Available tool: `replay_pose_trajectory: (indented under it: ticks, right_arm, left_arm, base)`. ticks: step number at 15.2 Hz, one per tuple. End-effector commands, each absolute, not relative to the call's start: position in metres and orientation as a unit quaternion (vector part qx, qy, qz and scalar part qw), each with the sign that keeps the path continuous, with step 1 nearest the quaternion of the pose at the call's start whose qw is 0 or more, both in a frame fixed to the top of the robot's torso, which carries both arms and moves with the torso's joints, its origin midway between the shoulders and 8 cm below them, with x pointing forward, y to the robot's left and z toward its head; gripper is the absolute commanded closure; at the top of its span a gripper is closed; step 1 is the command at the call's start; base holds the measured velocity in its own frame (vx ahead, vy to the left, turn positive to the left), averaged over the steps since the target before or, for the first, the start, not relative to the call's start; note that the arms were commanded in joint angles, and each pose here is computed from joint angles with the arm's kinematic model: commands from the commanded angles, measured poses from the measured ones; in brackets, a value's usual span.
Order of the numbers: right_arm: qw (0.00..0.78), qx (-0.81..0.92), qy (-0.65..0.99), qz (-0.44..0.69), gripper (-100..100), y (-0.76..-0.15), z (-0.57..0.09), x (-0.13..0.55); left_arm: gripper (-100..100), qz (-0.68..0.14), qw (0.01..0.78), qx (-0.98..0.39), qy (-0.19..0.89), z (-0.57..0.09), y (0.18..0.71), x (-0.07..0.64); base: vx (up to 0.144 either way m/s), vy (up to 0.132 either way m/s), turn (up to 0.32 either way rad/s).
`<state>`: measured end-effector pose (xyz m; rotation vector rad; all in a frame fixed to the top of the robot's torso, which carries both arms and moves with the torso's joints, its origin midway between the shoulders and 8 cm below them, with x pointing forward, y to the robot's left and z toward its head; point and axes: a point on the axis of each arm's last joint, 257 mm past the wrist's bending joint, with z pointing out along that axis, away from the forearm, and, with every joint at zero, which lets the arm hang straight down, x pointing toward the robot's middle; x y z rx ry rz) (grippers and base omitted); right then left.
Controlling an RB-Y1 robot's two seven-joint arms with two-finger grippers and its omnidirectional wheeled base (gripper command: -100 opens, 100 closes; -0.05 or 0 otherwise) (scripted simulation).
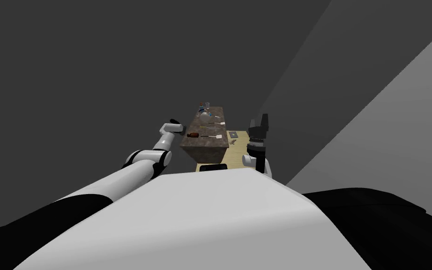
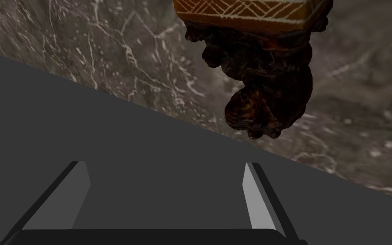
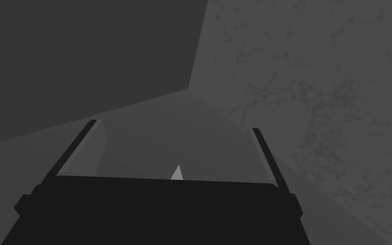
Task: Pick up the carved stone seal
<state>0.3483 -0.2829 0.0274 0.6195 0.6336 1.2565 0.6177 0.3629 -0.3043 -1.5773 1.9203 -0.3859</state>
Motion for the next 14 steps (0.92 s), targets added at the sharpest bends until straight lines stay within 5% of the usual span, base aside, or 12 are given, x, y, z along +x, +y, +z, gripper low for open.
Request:
replay_pose_trajectory:
  ticks: [1,14]
  right_arm:
    - [0.719,0.280,0.286,0.568,0,-0.283,0.027,0.348]
    - [0.719,0.280,0.286,0.568,0,-0.283,0.027,0.348]
  left_arm:
    - [-100,-0.137,0.286,-0.603,0.732,-0.303,0.356,0.617]
    - [-100,-0.070,0.157,-0.632,0.756,-0.321,0.332,0.576]
  base:
    - [0.010,0.019,-0.022]
    - [0.013,0.013,-0.027]
